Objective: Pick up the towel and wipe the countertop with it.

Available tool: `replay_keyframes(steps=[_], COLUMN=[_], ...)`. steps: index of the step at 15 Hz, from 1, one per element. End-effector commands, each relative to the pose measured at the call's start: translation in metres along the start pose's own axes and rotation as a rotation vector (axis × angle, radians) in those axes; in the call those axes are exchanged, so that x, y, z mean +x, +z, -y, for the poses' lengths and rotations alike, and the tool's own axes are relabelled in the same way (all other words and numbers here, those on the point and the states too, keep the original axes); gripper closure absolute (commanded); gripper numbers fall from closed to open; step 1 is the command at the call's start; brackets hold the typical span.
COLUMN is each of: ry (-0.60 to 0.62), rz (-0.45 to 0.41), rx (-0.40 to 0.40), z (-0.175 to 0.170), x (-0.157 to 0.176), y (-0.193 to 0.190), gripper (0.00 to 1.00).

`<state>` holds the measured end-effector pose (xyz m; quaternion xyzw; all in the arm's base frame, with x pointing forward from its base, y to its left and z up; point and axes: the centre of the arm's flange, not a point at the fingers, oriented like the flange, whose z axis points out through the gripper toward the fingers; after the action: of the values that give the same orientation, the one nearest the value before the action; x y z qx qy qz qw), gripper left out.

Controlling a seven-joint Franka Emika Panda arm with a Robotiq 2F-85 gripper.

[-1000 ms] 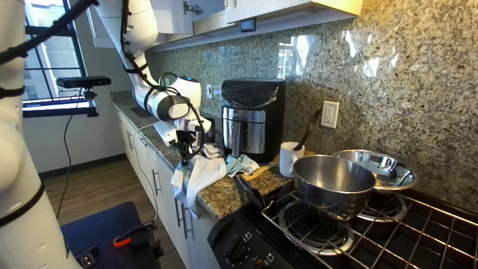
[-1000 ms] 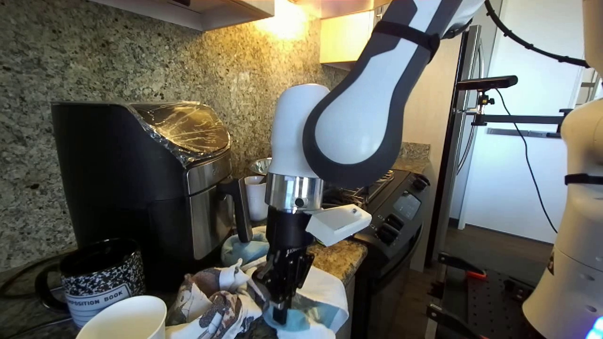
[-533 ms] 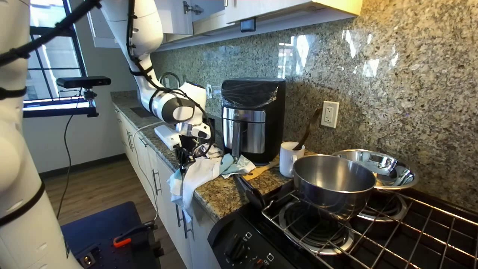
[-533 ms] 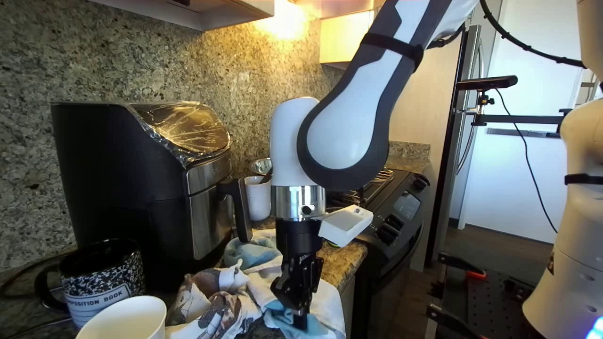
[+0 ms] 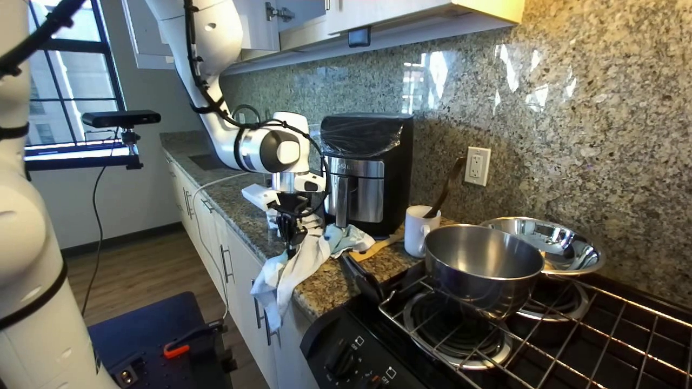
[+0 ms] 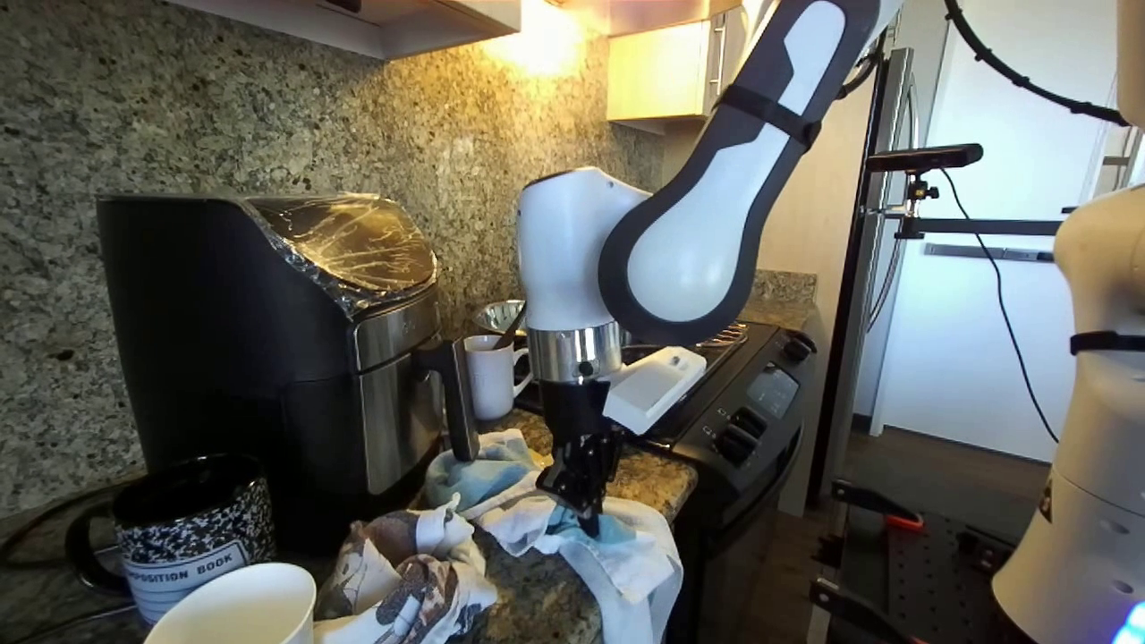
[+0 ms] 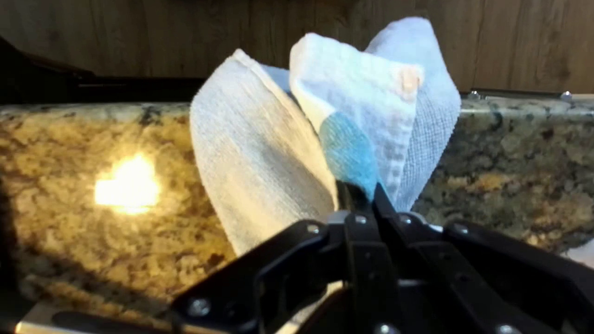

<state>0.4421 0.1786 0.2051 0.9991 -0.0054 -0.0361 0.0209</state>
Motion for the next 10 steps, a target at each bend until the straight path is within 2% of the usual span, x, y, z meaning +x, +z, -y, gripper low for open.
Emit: replay_keyframes(steps=[1,10], ry=[0.08,0.174], rz=[-0.077,-0.245], rx=[-0.003,-0.015], z=[-0.016,-0.05], x=[-0.002,0.028], y=[-0.037,-0.112], gripper=[0.97,0.97])
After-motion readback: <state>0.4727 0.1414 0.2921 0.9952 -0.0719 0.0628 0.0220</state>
